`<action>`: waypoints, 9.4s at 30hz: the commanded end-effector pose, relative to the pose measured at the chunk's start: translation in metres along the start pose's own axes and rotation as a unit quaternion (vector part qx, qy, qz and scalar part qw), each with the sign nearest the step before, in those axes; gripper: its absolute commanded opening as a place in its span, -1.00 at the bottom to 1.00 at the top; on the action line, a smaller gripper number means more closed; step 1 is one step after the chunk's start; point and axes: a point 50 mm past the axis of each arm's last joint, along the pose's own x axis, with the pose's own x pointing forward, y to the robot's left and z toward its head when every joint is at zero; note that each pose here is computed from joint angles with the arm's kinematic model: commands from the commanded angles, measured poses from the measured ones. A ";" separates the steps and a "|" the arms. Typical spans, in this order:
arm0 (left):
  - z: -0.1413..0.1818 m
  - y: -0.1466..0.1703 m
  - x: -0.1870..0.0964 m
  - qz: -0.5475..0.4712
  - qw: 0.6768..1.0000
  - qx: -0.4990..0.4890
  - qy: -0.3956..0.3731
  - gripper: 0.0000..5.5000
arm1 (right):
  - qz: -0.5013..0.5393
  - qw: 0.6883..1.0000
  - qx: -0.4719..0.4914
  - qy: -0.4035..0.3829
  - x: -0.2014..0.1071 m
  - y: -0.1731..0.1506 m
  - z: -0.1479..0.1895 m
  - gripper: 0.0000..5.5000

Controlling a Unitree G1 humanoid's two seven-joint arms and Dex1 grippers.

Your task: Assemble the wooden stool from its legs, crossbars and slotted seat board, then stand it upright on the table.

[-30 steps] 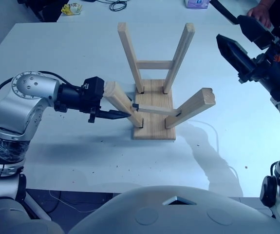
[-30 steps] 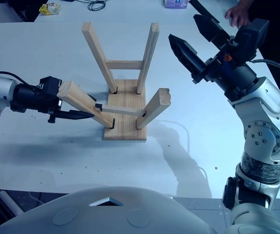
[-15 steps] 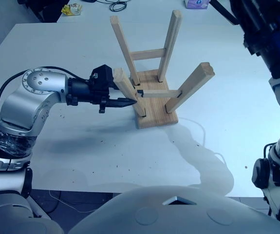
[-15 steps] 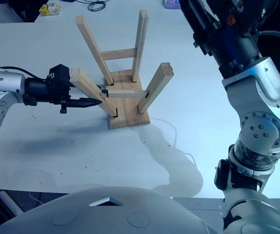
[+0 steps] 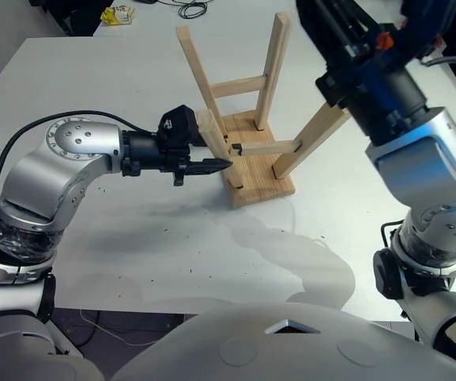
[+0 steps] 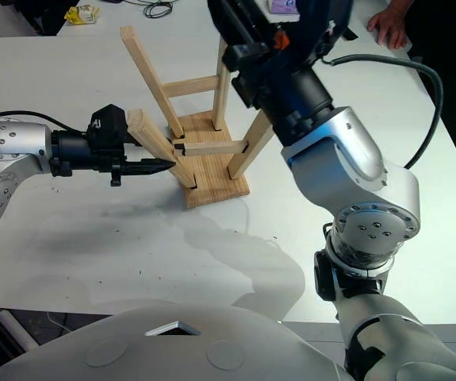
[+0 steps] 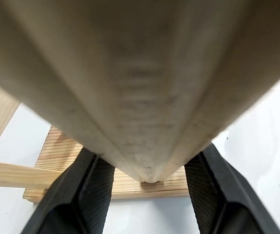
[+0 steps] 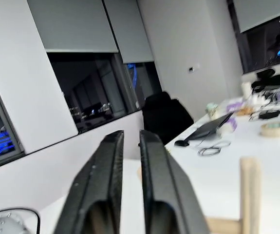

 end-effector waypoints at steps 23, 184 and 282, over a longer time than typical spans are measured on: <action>-0.041 0.008 0.011 0.035 0.985 -0.154 0.073 -0.25 | -0.037 0.999 -0.001 0.001 0.010 -0.027 -0.022 -1.00; -0.017 -0.055 0.038 0.452 0.837 -0.288 -0.113 0.17 | -0.110 0.965 -0.074 0.225 -0.051 -0.047 -0.085 -1.00; -0.026 -0.038 -0.043 0.640 0.681 -0.254 -0.249 -0.99 | -0.294 0.943 -0.092 0.128 -0.061 -0.094 -0.048 -1.00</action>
